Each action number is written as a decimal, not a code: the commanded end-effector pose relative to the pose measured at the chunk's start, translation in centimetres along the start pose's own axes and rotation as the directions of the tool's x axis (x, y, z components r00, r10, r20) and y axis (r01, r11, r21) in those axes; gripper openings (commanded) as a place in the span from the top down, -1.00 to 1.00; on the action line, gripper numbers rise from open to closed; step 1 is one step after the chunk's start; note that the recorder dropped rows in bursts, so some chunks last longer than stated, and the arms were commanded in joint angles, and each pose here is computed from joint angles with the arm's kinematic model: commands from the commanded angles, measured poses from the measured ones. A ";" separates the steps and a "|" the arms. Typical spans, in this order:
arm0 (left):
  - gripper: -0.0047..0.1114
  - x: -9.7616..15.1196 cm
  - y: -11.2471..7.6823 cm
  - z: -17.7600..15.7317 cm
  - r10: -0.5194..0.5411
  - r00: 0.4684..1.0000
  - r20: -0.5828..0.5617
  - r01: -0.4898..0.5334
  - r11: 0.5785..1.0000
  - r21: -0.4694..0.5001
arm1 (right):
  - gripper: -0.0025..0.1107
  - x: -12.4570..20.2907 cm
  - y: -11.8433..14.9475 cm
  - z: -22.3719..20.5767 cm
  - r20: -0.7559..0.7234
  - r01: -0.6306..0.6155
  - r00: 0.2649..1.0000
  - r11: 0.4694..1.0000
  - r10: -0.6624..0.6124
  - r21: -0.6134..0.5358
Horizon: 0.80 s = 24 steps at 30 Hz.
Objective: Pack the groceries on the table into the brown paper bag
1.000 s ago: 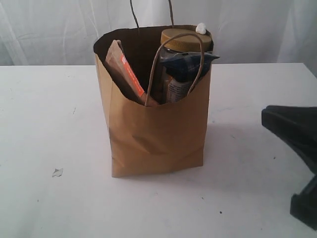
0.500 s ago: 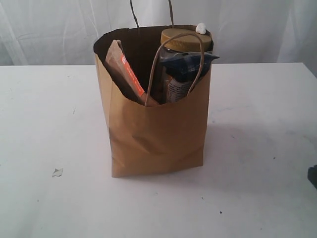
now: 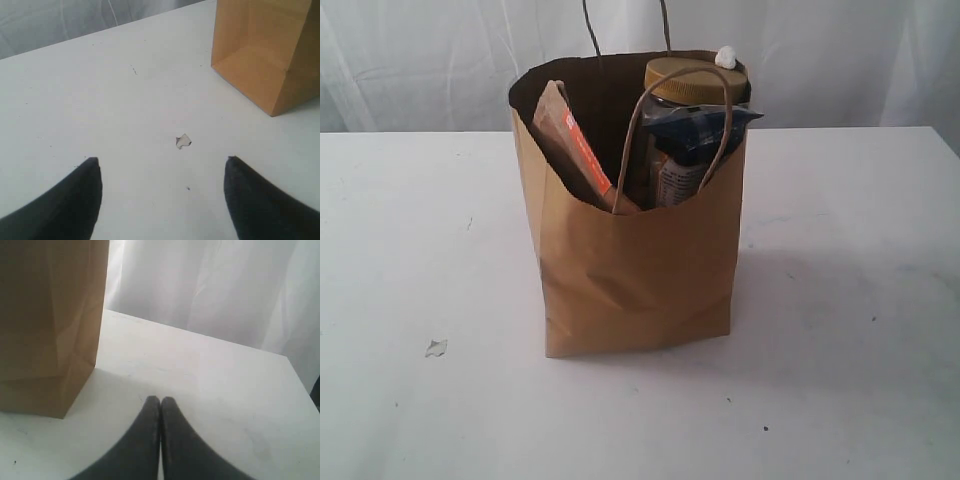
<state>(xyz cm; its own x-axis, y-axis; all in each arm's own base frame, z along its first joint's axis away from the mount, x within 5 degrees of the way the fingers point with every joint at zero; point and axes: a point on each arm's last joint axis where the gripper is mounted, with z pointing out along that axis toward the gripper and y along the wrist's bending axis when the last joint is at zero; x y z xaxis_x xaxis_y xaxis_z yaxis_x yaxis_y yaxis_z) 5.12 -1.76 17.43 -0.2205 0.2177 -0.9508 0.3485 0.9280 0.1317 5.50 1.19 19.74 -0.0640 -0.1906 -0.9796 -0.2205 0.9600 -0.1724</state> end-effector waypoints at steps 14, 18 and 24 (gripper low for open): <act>-0.30 0.1 -0.1 0.0 -0.015 1.000 0.005 0.015 1.000 0.005 | 0.96 0.0 0.0 0.0 0.013 0.004 1.000 1.000 -0.004 0.011; -0.30 0.1 -0.1 0.0 -0.015 1.000 0.005 0.015 1.000 0.005 | 0.96 0.0 0.0 0.0 0.013 0.004 1.000 1.000 -0.004 0.011; -0.30 0.1 -0.1 0.0 -0.015 1.000 0.005 0.015 1.000 0.005 | 0.96 0.0 0.0 0.0 0.014 -0.145 0.989 0.989 0.145 0.009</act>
<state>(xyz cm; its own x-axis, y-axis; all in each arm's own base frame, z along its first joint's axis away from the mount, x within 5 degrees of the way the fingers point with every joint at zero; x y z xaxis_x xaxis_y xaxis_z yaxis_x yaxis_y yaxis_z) 5.12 -1.76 17.43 -0.2205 0.2177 -0.9508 0.3485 0.9280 0.1317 5.51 1.19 19.75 -0.0812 -0.1069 -0.9909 -0.2135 0.9730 -0.0874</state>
